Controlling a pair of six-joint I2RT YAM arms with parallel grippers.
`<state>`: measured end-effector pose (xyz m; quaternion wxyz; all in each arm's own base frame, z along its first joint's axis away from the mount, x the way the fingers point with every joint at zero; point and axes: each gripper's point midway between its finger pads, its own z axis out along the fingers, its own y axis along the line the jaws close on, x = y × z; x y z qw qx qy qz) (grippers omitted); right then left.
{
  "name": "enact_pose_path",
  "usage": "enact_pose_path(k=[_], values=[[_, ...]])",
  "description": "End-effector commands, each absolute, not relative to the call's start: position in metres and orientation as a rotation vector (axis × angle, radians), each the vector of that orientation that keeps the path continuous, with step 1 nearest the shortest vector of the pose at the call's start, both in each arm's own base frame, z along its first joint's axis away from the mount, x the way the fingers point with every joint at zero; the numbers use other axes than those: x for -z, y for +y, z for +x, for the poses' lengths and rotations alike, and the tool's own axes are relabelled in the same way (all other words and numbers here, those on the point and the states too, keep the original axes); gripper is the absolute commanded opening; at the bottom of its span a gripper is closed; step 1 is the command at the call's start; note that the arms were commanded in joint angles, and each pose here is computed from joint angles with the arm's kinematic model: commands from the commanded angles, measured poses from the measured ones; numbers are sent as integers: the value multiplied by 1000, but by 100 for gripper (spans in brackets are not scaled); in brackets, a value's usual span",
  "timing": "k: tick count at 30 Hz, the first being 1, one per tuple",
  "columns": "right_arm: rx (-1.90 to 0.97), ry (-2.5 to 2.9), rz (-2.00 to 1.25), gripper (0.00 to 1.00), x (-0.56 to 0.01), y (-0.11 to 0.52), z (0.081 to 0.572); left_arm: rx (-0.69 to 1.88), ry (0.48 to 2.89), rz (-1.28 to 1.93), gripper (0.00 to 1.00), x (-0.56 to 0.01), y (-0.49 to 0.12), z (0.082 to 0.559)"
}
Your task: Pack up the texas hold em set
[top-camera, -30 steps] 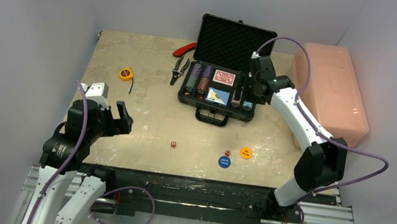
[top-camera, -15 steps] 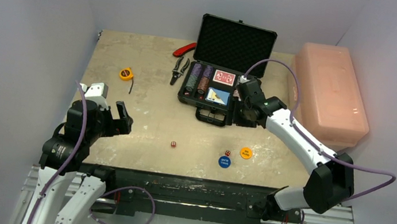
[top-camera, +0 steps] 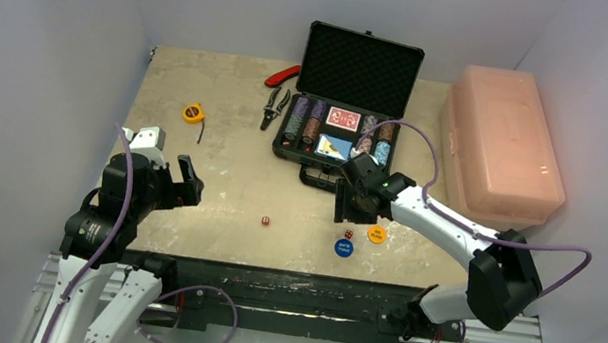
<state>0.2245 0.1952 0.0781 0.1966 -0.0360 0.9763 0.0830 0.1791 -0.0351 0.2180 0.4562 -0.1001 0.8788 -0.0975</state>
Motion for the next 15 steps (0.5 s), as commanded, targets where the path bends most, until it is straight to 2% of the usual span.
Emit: enact_pose_path(k=[1, 4, 15], values=[[-241, 2732, -43, 57, -60, 200, 225, 254, 2145, -251, 97, -221, -36, 182], [-229, 2747, -38, 54, -49, 200, 223, 254, 2144, -251, 98, -222, -36, 182], [-132, 2776, -40, 52, -28, 191, 215, 250, 2143, -256, 98, -221, -35, 182]])
